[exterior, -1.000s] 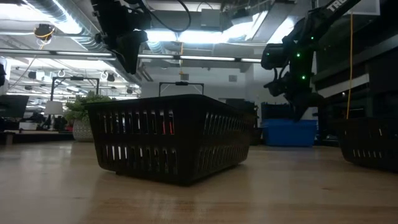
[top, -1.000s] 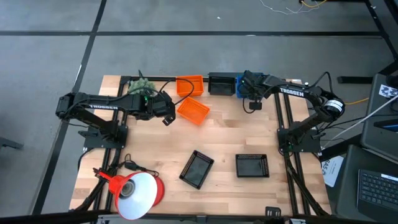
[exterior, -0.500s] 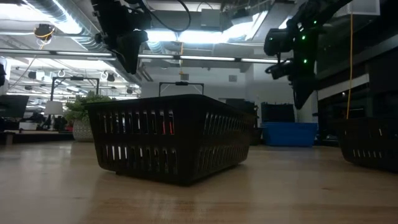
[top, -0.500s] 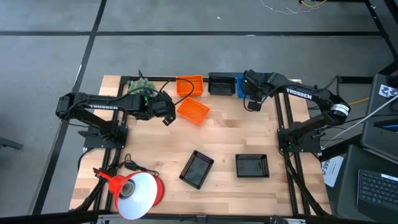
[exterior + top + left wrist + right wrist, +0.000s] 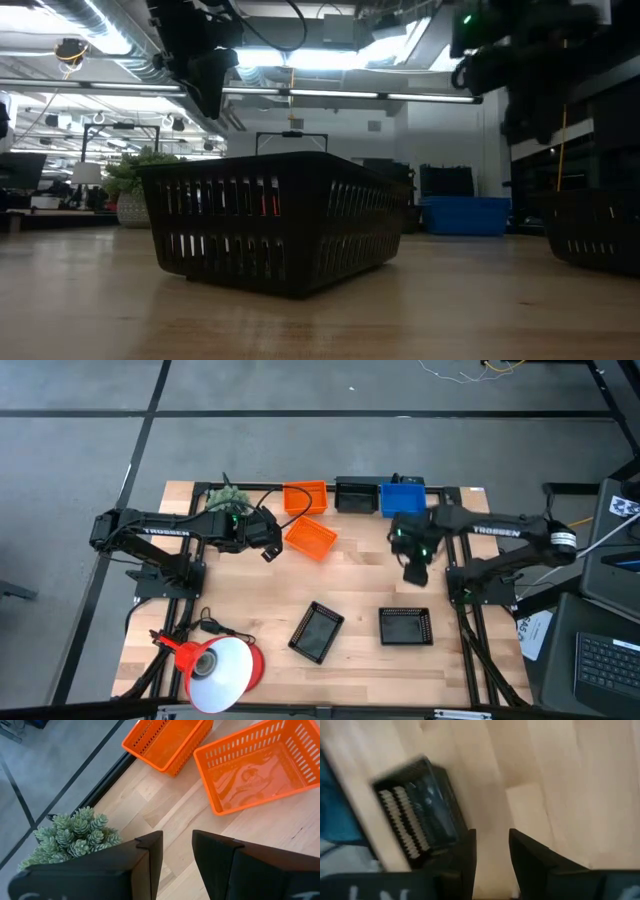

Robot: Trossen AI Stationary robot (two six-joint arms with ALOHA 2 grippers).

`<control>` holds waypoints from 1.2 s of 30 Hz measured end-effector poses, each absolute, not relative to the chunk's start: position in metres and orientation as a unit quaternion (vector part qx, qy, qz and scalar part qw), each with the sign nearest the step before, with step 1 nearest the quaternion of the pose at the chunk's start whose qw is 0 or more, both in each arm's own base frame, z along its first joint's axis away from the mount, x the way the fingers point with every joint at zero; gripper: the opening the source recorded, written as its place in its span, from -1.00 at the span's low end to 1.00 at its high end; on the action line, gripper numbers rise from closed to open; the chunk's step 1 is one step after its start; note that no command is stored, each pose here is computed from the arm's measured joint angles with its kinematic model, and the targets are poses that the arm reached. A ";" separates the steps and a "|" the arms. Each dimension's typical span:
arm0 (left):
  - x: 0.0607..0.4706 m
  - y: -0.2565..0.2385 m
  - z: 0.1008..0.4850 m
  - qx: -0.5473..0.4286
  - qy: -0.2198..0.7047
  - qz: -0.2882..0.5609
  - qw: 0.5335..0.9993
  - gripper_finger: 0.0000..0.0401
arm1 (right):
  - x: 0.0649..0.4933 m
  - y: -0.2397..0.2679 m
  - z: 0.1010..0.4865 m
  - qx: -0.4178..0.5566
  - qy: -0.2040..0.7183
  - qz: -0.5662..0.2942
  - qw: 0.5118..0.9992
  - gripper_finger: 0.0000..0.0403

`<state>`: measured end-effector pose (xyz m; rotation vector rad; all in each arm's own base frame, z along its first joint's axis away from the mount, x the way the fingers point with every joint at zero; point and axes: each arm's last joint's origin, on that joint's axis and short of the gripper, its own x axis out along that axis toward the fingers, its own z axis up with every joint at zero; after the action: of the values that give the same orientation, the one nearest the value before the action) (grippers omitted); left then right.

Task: Stack baskets by color
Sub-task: Stack the right black bin on the top black bin

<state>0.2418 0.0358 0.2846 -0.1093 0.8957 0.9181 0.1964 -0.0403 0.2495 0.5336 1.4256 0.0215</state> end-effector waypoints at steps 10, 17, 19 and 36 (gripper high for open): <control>0.242 0.036 0.285 -0.051 0.418 0.428 0.800 -0.51 | 0.185 0.024 0.206 0.193 0.673 -0.043 0.712 -0.43; 0.242 0.036 0.285 -0.051 0.417 0.428 0.800 -0.51 | 0.192 0.050 0.195 0.167 0.626 0.011 0.762 -0.43; 0.242 0.036 0.285 -0.051 0.417 0.428 0.800 -0.51 | 0.192 0.054 0.195 0.158 0.619 0.017 0.769 -0.43; 0.242 0.036 0.285 -0.051 0.417 0.428 0.800 -0.51 | 0.182 0.075 0.169 0.140 0.633 -0.009 0.761 -0.43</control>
<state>0.2418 0.0358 0.2847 -0.1101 0.8943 0.9176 0.1823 0.0746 0.1693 0.3048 1.3777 -0.0195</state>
